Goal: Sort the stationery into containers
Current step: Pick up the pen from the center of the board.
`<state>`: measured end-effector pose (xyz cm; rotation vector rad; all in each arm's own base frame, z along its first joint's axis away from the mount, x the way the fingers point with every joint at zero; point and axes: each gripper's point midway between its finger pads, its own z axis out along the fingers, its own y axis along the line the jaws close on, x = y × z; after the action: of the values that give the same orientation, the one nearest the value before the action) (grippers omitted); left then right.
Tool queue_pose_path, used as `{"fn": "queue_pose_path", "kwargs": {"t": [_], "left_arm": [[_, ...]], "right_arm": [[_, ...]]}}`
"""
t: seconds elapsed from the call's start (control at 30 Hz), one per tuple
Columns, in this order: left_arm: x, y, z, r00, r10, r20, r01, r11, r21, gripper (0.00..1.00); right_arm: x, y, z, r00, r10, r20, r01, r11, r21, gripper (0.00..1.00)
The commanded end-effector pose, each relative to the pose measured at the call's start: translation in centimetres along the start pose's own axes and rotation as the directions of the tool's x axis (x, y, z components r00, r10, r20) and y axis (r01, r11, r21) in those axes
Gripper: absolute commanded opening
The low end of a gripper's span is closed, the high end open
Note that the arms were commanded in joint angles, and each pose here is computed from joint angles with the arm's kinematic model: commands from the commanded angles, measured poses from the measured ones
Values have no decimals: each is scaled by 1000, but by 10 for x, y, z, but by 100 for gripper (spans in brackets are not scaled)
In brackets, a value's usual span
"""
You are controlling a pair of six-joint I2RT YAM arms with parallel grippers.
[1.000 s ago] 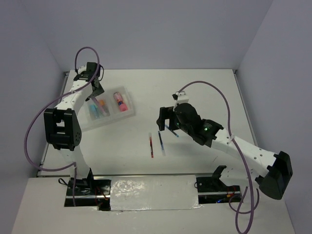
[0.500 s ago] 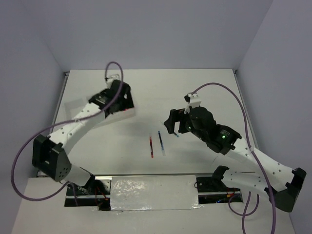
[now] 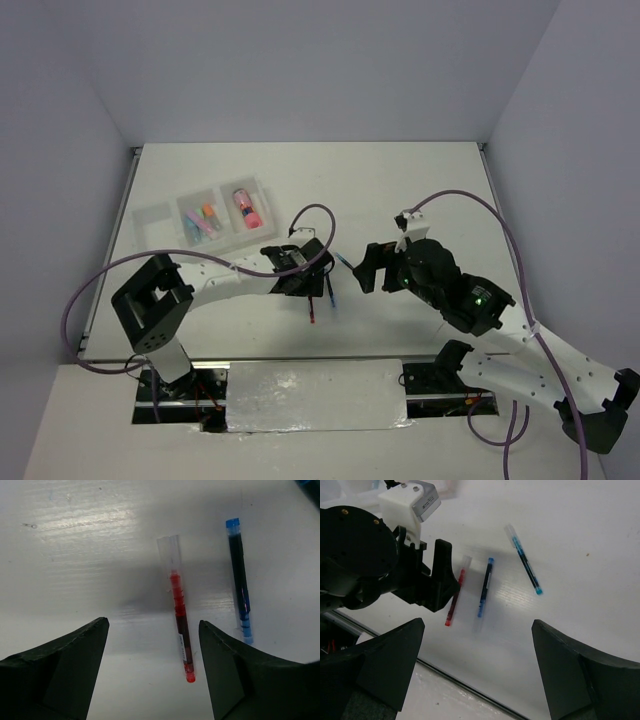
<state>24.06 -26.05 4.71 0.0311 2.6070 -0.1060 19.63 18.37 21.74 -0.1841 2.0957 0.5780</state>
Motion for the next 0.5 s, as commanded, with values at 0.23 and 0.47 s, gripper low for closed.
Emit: {"fn": "queue_pose_path", "kwargs": {"t": [0.23, 0.47], "left_arm": [[21, -13, 29, 999, -33, -32, 33, 999, -24, 64], [62, 2, 40, 993, -1, -121, -8, 997, -74, 10]], "right_arm": [[5, 0, -6, 1000, -6, -3, 6, 1000, -18, 95], [2, 1, -9, 1000, -4, 10, 4, 1000, -30, 93]]}}
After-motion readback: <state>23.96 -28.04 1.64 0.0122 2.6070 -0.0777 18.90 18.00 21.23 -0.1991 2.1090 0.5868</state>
